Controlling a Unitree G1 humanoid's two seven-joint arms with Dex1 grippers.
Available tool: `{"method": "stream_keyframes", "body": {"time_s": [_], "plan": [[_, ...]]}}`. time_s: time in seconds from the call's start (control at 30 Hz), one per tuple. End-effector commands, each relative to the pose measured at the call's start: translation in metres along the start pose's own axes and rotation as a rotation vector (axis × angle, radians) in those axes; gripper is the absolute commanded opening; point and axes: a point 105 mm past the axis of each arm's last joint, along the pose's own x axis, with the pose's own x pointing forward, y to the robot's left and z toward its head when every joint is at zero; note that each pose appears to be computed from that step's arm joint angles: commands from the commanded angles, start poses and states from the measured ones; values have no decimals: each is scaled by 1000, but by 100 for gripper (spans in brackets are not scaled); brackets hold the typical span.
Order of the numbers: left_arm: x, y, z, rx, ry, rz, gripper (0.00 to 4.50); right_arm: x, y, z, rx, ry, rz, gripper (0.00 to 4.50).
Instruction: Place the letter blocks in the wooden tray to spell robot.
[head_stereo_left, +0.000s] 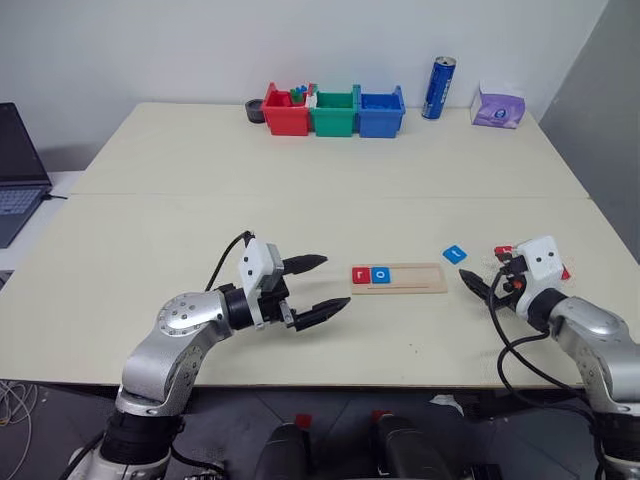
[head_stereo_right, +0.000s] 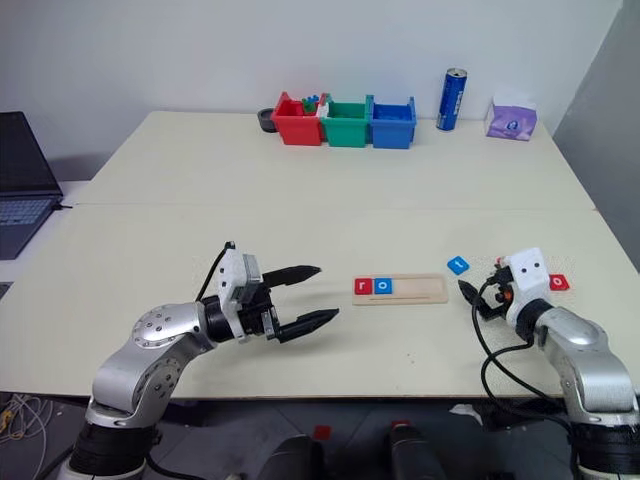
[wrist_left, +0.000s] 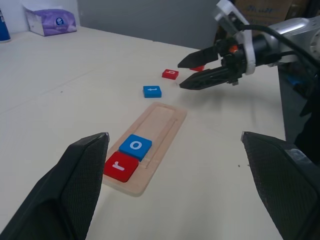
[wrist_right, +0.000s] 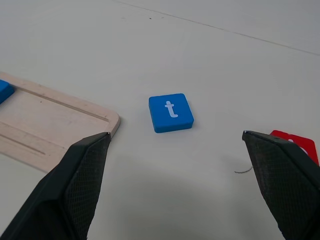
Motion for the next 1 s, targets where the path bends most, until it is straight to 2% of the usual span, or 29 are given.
{"method": "stream_keyframes", "body": {"time_s": [0.03, 0.27, 0.73, 0.83, 1.0], "plan": [[1, -8, 8, 25, -19, -32, 448, 5, -5, 13, -26, -48, -12, 450], [2, -9, 10, 34, -14, -47, 448, 7, -55, 0, 13, -2, -267, 450], [6, -13, 4, 24, -7, -75, 448, 22, -64, -28, 250, 24, -371, 450], [6, -13, 4, 27, -6, -79, 450, 22, -71, -33, 269, 33, -402, 388], [7, -12, 4, 30, -6, -78, 450, 19, -82, -39, 271, 54, -471, 214]]}}
